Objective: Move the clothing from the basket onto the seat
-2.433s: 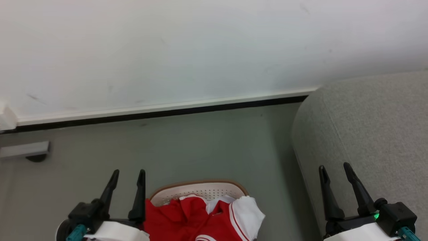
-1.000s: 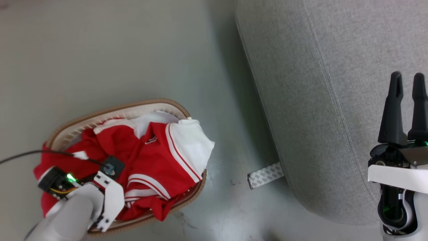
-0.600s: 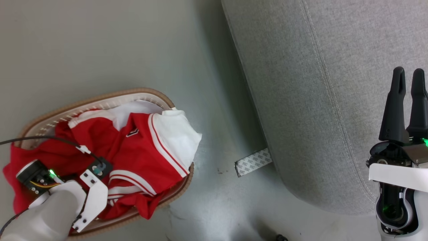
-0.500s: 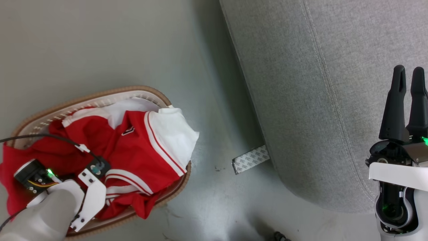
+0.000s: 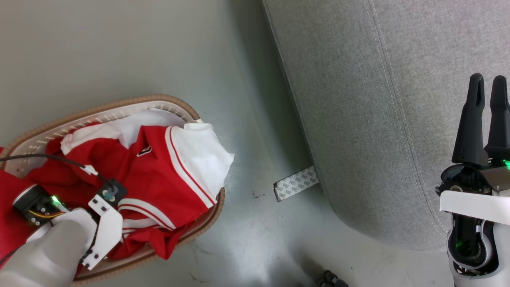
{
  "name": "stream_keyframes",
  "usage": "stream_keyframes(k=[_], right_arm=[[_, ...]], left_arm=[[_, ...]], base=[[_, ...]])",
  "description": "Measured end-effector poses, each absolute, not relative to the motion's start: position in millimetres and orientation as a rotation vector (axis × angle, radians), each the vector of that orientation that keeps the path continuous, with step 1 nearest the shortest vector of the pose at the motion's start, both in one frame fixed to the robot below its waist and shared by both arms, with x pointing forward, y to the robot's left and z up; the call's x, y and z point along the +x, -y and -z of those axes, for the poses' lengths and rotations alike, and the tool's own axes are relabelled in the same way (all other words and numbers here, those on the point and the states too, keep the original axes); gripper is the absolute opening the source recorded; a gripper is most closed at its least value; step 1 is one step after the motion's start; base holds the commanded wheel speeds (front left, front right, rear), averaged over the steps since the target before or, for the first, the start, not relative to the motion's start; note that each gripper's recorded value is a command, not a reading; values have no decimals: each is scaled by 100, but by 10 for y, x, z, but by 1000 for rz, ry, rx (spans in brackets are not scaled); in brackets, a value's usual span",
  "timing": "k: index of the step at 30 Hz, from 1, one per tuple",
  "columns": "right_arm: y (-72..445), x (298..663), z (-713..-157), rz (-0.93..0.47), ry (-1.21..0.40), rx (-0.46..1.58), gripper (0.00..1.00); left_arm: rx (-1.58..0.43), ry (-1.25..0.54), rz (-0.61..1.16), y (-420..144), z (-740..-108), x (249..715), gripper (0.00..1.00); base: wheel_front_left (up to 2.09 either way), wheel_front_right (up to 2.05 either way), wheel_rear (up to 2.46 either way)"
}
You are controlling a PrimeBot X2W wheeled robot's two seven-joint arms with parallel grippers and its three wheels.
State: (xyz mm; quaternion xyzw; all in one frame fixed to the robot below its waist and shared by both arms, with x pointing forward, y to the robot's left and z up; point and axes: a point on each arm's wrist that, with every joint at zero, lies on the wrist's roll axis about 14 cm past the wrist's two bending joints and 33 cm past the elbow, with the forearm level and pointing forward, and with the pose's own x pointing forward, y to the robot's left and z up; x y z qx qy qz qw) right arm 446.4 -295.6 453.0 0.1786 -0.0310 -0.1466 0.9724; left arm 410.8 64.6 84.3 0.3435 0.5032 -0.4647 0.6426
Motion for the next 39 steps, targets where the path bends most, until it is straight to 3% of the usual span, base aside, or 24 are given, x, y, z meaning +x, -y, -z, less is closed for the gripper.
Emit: stream_keyframes(k=[11,21,39], right_arm=[[2920,4443,-4848,266,136,351,100],[2696,4357,-5249,187,221,346,100],[2022,4101,-5719,-10,310,421,100]], left_arm=[[652,-1066,972,-554,-1255,4280,0],[408,-859,849,-286,-2062,4360,0],[178,-446,634,-328,-3667,4357,0]], base=[[0,0,0],[0,0,0],[0,0,0]])
